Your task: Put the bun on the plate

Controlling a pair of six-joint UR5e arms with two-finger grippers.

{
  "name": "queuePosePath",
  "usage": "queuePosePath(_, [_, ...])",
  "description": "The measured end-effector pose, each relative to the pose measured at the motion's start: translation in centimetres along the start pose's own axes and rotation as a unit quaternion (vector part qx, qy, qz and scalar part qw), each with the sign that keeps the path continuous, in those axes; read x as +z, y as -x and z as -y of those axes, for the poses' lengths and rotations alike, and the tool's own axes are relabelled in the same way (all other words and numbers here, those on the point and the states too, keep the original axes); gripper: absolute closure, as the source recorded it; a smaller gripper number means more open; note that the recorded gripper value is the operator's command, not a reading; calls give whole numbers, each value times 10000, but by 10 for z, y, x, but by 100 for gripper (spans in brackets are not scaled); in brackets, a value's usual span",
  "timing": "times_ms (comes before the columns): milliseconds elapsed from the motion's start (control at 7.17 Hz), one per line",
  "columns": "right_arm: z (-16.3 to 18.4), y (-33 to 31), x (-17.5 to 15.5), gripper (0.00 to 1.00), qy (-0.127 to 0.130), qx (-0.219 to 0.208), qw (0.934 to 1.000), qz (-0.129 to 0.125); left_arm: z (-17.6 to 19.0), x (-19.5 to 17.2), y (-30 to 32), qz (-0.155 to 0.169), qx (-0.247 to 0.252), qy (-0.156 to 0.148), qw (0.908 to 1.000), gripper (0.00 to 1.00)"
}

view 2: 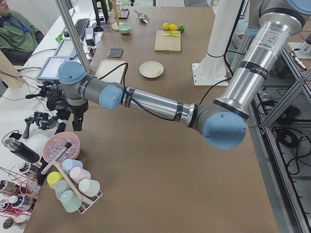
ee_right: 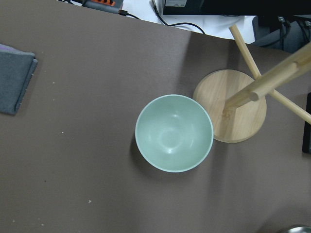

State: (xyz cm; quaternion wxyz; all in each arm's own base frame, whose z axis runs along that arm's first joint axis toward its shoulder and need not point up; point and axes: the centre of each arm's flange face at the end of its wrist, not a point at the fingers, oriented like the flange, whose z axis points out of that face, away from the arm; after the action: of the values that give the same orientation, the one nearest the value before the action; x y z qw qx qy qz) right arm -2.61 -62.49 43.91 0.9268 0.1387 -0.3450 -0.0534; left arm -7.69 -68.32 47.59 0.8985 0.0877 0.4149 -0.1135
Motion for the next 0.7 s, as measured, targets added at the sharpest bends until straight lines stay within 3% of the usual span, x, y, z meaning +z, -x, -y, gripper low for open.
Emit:
queuePosePath(279, [-15,-28,1,0,49,24,10000,-69,-3,9,12,95,-295,211,9993,2])
queuePosePath(698, [-24,-46,6,0,132,151,9998,-79,-4,10,14,115,-491,247,9984,2])
